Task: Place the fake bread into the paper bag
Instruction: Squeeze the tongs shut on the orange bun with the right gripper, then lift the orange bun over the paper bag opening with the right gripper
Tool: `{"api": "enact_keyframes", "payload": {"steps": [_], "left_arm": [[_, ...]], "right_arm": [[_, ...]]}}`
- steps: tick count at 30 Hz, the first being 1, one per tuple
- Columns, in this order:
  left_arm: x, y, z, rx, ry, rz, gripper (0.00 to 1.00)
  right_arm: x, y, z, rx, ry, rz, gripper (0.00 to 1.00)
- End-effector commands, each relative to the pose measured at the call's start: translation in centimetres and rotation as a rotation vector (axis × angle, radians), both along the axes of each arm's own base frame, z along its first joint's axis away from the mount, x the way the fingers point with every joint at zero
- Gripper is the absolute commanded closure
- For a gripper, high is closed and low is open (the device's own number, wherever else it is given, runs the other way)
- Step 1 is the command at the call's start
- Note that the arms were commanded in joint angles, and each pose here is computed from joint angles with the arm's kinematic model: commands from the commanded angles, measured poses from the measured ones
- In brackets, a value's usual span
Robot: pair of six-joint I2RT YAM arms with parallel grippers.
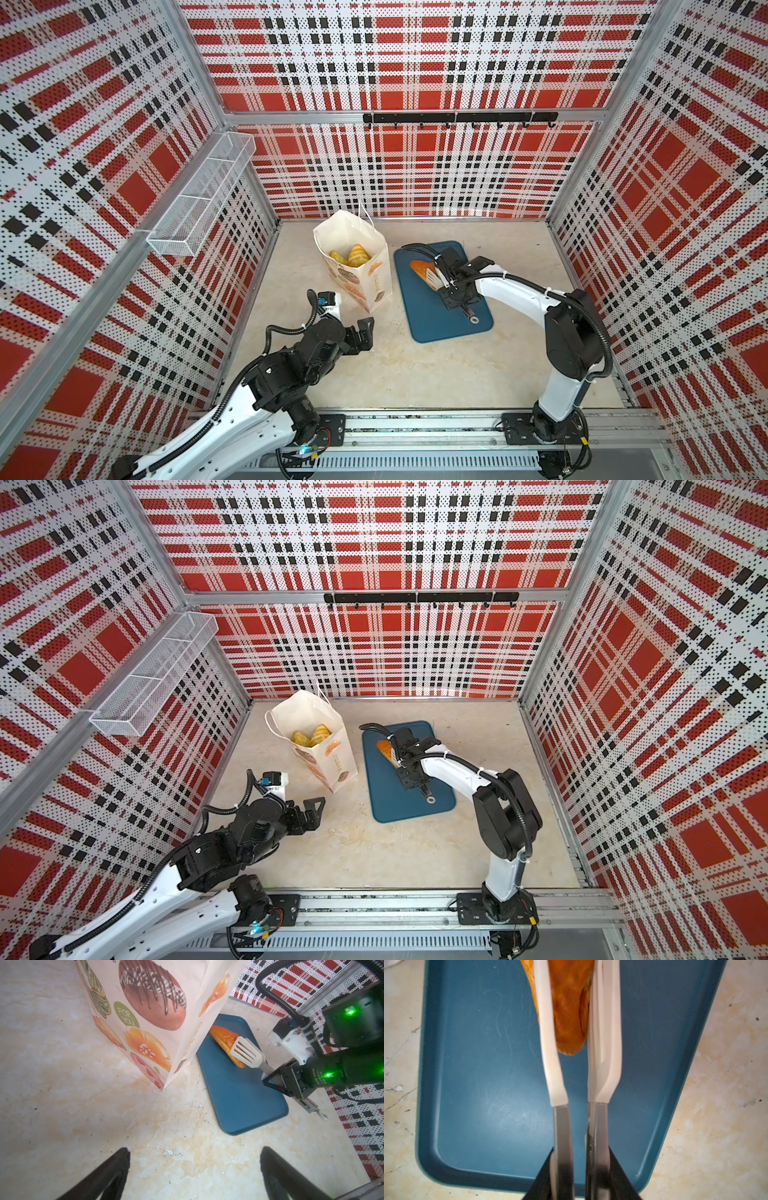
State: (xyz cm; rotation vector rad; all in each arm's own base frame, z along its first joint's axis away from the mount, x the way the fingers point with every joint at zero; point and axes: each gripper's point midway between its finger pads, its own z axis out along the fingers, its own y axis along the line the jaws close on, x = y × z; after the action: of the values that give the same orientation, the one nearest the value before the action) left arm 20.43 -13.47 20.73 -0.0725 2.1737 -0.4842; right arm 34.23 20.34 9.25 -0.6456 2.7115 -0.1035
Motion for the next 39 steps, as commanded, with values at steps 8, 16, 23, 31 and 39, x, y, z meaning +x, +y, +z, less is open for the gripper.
{"api": "enact_keyframes", "payload": {"steps": [8,16,23,31,39], "left_arm": [[0.3,-0.3,0.9,-0.004,-0.016,0.003,0.01],[0.4,-0.3,1.0,-0.003,-0.018,0.002,0.01],[0.4,-0.2,1.1,-0.005,-0.024,0.005,0.01],[0.3,0.0,1.1,-0.007,-0.028,0.009,0.0],[0.3,0.0,1.1,-0.007,-0.028,0.008,0.01]], "right_arm": [[0.0,0.8,5.4,0.148,-0.123,0.007,0.67],[-0.3,1.5,8.9,0.234,-0.178,0.023,0.66],[-0.7,2.2,12.3,0.32,-0.228,0.044,0.66],[-0.9,2.7,16.6,0.419,-0.303,0.057,0.66],[-0.9,4.1,21.5,0.521,-0.378,0.092,0.66]]}}
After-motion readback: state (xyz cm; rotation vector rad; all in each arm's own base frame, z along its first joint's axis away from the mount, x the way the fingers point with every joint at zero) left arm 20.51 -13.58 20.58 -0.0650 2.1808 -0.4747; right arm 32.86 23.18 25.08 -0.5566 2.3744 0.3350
